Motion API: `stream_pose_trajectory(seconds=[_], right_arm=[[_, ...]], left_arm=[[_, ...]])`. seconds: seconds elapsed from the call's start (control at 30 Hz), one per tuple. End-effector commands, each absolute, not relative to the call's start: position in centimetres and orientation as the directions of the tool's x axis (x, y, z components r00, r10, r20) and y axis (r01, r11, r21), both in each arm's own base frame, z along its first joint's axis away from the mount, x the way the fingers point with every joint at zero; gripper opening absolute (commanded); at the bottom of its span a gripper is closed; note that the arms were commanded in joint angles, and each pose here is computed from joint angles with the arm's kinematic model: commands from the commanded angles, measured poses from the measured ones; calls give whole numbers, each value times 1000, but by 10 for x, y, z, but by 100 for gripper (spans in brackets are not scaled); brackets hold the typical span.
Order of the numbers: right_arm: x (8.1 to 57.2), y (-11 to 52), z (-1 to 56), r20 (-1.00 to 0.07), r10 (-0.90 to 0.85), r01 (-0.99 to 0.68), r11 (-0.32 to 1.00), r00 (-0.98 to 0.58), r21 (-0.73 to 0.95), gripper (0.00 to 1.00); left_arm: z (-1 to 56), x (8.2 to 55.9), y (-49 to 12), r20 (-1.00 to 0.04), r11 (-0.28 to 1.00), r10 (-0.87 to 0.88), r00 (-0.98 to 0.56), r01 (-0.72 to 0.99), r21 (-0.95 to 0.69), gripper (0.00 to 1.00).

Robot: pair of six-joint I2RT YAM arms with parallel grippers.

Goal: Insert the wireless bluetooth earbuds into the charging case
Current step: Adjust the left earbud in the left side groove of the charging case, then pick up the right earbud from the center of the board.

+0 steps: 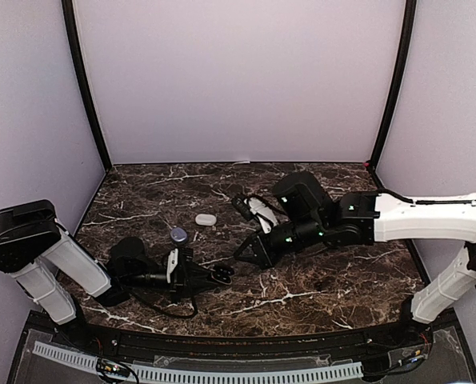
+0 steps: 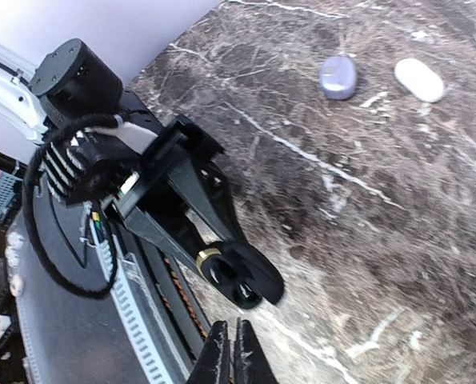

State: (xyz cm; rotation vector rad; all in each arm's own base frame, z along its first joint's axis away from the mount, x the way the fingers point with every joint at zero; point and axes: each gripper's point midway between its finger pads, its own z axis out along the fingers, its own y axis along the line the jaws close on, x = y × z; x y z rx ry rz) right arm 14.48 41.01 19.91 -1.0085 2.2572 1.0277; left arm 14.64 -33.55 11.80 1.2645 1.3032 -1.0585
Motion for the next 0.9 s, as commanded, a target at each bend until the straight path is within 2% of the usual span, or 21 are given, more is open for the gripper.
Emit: stream_pose_trajectory(seconds=[0.0, 0.1, 0.23, 0.4, 0.63, 0.87], right_arm=[[154, 367, 180, -624, -440, -732, 589, -646, 342, 7], [161, 335, 159, -567, -448, -668, 694, -692, 268, 15], [169, 280, 120, -427, -450, -539, 836, -784, 108, 21], [177, 233, 89, -322, -381, -390, 920, -867, -39, 33], [187, 195, 63, -277, -255, -241, 967, -926, -84, 33], [187, 194, 50, -287, -204, -206, 978, -936, -23, 32]], left_arm=[[133, 148, -334, -995, 86, 83, 59, 994, 67, 8], [136, 149, -334, -995, 95, 77, 64, 993, 72, 8], [138, 150, -333, -995, 102, 76, 59, 993, 66, 8], [141, 154, -334, -997, 121, 74, 26, 992, 34, 8], [165, 166, -343, -996, 154, 15, -91, 984, -88, 8], [153, 165, -339, -998, 168, 16, -54, 984, -51, 8]])
